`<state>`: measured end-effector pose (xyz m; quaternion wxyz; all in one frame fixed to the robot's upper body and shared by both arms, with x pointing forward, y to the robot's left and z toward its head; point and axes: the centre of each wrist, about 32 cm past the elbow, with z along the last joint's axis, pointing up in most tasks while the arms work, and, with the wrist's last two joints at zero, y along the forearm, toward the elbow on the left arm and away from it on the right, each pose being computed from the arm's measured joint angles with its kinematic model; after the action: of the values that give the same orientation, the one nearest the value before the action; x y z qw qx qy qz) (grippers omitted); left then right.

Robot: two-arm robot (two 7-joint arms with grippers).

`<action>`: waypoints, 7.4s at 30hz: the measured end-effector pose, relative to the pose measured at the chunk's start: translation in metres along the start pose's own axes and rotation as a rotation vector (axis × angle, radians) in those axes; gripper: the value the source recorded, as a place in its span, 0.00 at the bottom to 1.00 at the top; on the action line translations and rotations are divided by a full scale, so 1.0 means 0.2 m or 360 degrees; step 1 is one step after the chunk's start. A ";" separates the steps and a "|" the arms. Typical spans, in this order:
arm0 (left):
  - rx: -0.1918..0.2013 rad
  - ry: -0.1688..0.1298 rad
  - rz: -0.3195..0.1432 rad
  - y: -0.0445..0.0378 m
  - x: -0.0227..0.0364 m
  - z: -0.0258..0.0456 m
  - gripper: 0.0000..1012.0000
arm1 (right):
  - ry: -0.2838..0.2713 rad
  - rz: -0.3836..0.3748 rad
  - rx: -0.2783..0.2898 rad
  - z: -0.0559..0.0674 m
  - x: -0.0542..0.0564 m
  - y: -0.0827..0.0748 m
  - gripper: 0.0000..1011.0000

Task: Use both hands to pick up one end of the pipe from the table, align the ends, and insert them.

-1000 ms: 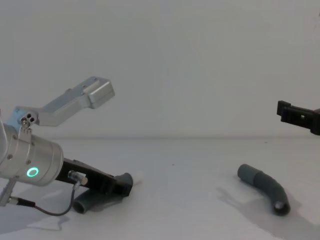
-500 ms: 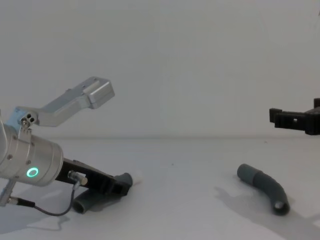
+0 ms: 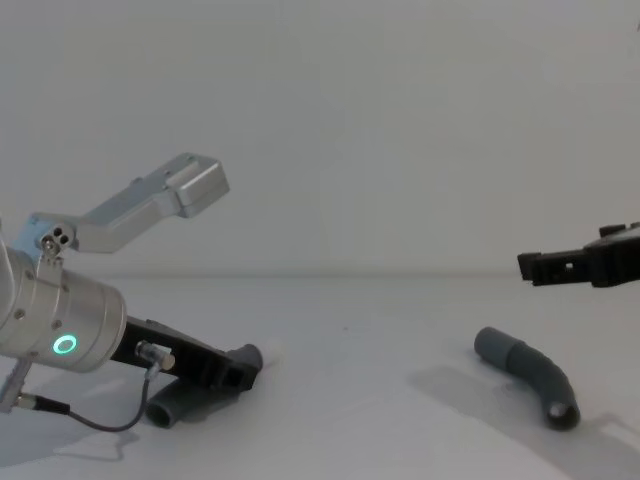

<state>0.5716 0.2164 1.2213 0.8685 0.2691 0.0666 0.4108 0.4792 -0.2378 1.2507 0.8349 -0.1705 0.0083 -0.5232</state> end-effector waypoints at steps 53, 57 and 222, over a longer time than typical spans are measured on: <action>0.0000 0.0000 -0.0001 0.000 0.000 0.000 0.36 | 0.0030 0.0067 -0.0470 0.02 0.00 0.29 0.99; 0.0000 0.0000 -0.0001 0.000 0.000 0.000 0.36 | 0.0036 0.0068 -0.0488 0.02 0.01 0.32 0.99; -0.0120 -0.1035 -0.0674 0.205 0.042 0.294 0.36 | -0.0676 0.1122 0.0049 -0.03 0.46 0.04 0.27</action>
<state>0.5691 0.2196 1.2933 0.9192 0.3334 -0.1733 0.1179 0.5266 -0.3176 1.2589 0.9487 -0.2488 -0.1143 -0.1585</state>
